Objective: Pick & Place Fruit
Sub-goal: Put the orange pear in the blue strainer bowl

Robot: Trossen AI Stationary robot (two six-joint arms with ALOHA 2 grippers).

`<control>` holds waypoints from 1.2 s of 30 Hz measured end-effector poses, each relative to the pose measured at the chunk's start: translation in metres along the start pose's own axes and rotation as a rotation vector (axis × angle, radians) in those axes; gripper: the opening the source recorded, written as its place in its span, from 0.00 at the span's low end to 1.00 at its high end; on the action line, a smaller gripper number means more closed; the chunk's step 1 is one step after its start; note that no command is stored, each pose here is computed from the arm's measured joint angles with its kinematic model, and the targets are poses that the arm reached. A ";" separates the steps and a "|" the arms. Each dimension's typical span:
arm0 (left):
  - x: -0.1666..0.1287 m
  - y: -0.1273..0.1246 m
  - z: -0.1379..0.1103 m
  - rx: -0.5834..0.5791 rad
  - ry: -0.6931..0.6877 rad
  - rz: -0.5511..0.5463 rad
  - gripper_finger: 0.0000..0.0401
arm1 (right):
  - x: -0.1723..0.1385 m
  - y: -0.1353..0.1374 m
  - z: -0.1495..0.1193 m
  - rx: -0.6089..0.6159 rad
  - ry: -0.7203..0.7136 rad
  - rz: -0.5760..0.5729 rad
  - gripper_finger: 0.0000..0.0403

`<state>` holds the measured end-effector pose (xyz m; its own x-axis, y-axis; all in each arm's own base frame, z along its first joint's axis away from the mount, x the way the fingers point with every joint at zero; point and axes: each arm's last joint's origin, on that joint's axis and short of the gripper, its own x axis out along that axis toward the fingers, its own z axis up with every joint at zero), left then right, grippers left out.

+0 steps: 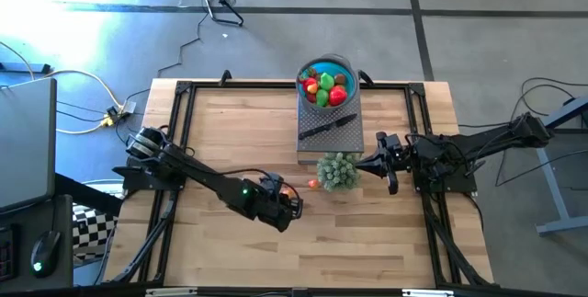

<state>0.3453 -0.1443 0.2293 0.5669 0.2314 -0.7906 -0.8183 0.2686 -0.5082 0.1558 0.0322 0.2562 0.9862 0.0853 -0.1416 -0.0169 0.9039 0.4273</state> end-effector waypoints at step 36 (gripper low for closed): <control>0.031 0.005 0.023 -0.030 0.125 0.116 0.78 | 0.000 -0.003 -0.006 -0.036 0.060 -0.031 0.01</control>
<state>0.3609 -0.1140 0.2099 0.4534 0.1407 -0.8802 -0.8813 0.2183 -0.4191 0.1547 0.0318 0.2498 0.9748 0.0813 -0.2077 0.0062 0.9210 0.3895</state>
